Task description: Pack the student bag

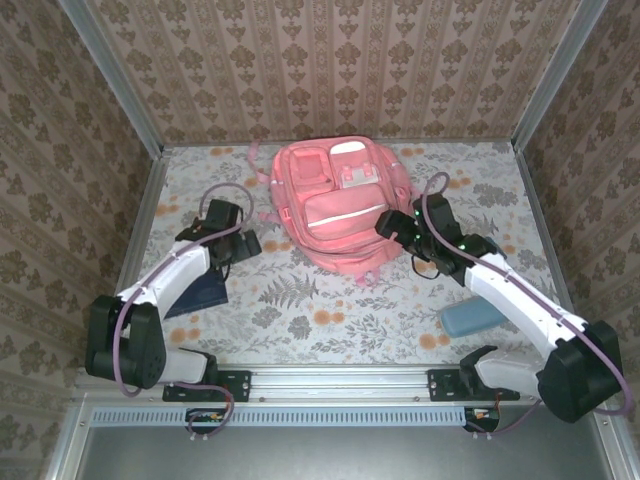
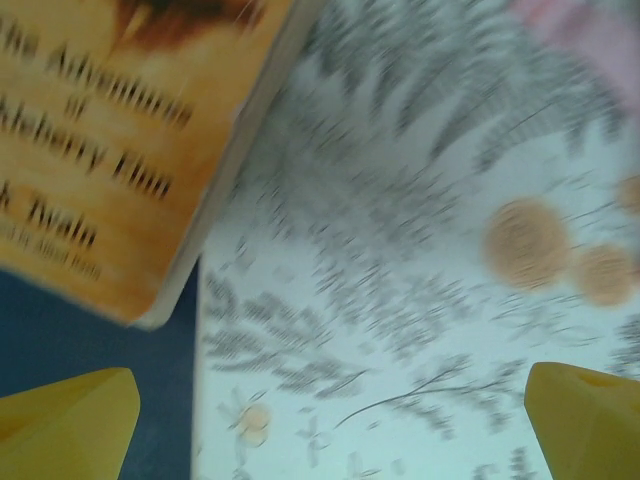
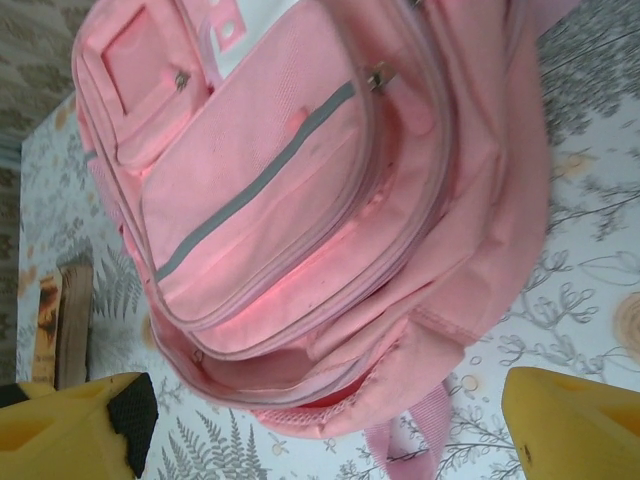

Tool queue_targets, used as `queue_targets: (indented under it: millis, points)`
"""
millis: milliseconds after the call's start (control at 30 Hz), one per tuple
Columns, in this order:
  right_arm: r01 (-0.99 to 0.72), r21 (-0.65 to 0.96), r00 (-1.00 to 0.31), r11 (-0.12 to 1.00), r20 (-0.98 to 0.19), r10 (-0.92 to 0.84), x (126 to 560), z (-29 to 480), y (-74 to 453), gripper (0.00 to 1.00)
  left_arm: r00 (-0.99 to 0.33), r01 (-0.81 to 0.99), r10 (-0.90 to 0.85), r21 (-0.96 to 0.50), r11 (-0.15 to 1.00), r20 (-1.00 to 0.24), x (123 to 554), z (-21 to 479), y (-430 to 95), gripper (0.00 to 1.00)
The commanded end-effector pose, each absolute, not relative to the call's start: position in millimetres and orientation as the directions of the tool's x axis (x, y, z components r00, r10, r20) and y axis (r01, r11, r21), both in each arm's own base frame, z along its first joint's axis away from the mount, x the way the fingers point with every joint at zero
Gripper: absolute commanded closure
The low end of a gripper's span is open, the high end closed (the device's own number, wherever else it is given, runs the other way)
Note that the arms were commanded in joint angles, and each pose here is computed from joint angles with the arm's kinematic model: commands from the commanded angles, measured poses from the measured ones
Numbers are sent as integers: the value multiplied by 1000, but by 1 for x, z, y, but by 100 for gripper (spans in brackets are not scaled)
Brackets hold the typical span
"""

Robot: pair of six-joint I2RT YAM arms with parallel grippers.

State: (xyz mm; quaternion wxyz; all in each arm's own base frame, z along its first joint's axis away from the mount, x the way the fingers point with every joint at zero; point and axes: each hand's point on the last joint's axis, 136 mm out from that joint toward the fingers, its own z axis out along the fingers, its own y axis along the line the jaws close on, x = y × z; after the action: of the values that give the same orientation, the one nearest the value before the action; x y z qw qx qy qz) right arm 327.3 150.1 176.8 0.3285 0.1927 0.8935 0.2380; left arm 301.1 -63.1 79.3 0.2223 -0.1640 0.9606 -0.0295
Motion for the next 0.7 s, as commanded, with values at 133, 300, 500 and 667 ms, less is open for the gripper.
queue_targets:
  millis: [133, 300, 500, 667]
  points:
    - [95, 573, -743, 814, -503, 441, 335, 189, 186, 10, -834, -422, -439, -125, 898, -334, 282, 49, -49, 0]
    - [98, 571, -754, 815, -492, 435, 334, 184, 192, 10, -852, -428, -438, -101, 898, -287, 279, 29, -52, 0]
    - [98, 574, -750, 813, -495, 439, 333, 186, 194, 10, -876, -398, -414, -115, 910, -247, 276, 17, -67, 0]
    - [101, 575, -749, 812, -493, 443, 332, 188, 194, 11, -897, -372, -397, -155, 915, -195, 263, 8, -90, 0]
